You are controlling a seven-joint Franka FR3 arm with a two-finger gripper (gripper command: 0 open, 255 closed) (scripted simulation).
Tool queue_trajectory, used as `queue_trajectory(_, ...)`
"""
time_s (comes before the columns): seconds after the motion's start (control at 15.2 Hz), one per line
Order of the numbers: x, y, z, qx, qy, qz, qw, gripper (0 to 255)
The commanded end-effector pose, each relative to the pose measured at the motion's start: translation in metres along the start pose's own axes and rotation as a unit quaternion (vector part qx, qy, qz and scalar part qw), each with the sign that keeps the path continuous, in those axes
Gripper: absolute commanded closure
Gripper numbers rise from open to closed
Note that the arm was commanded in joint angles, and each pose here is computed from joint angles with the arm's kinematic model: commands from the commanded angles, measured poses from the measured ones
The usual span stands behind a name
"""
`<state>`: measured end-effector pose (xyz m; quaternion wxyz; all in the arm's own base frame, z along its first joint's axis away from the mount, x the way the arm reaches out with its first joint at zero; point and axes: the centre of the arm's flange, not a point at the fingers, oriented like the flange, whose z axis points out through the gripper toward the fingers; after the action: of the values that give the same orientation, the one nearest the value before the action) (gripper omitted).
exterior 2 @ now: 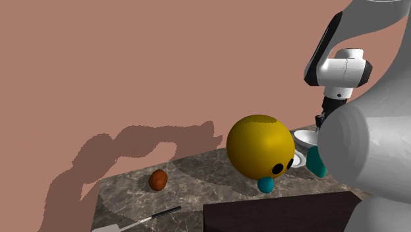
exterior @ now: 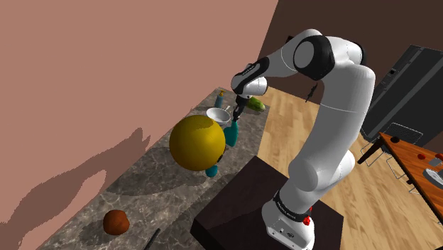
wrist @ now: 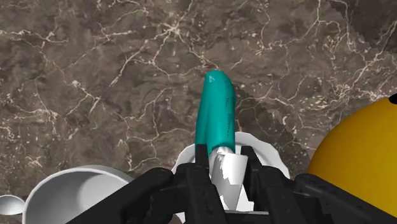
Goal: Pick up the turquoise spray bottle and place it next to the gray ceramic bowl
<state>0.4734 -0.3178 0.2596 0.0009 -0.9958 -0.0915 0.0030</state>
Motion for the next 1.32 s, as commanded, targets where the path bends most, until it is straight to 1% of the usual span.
queue_trajectory(0.0, 0.000, 0.000, 0.000, 0.000, 0.000, 0.000, 1.0000, 255)
queue_trajectory(0.2, 0.000, 0.000, 0.000, 0.000, 0.000, 0.000, 1.0000, 255)
queue_trajectory(0.26, 0.000, 0.000, 0.000, 0.000, 0.000, 0.000, 1.0000, 0)
queue_trajectory(0.59, 0.000, 0.000, 0.000, 0.000, 0.000, 0.000, 1.0000, 0)
queue_trajectory(0.86, 0.000, 0.000, -0.050, 0.000, 0.000, 0.000, 1.0000, 0)
queue_trajectory(1.25, 0.000, 0.000, -0.050, 0.000, 0.000, 0.000, 1.0000, 0)
